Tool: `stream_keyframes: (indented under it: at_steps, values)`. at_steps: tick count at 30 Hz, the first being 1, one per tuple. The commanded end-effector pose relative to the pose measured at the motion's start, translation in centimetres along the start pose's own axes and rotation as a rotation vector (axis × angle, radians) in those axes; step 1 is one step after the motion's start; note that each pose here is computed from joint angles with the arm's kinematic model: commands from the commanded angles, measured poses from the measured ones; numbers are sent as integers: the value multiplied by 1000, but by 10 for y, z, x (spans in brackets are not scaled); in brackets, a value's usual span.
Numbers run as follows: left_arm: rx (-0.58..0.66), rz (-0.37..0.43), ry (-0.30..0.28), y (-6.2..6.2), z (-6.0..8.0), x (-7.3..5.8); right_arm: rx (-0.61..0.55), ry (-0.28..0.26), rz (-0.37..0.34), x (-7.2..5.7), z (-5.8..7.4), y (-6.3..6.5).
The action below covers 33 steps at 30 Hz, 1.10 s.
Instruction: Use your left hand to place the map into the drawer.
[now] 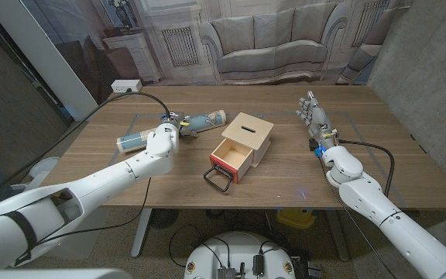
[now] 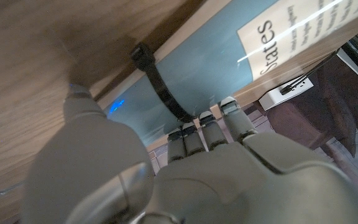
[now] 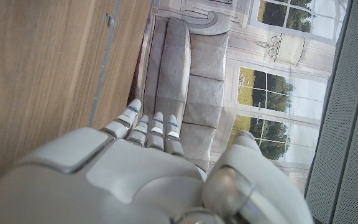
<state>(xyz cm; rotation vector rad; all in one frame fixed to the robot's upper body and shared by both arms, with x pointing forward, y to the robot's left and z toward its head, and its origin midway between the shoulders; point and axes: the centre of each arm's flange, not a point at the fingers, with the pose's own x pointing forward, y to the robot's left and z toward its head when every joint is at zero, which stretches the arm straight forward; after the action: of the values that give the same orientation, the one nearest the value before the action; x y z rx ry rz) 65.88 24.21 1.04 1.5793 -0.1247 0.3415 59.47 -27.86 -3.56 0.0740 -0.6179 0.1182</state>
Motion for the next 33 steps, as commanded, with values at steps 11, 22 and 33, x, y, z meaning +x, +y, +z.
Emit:
stream_keyframes:
  at_steps: [11, 22, 33]
  values:
    - [-30, -59, -13, -7, 9, 0, 8, 6, 7, 2, -2, -2]
    - [-33, -85, 3, -11, 10, 0, 11, 3, 9, 3, -2, -2]
    - [-33, -103, 13, -13, 10, 1, 2, 5, 16, 3, -2, -1]
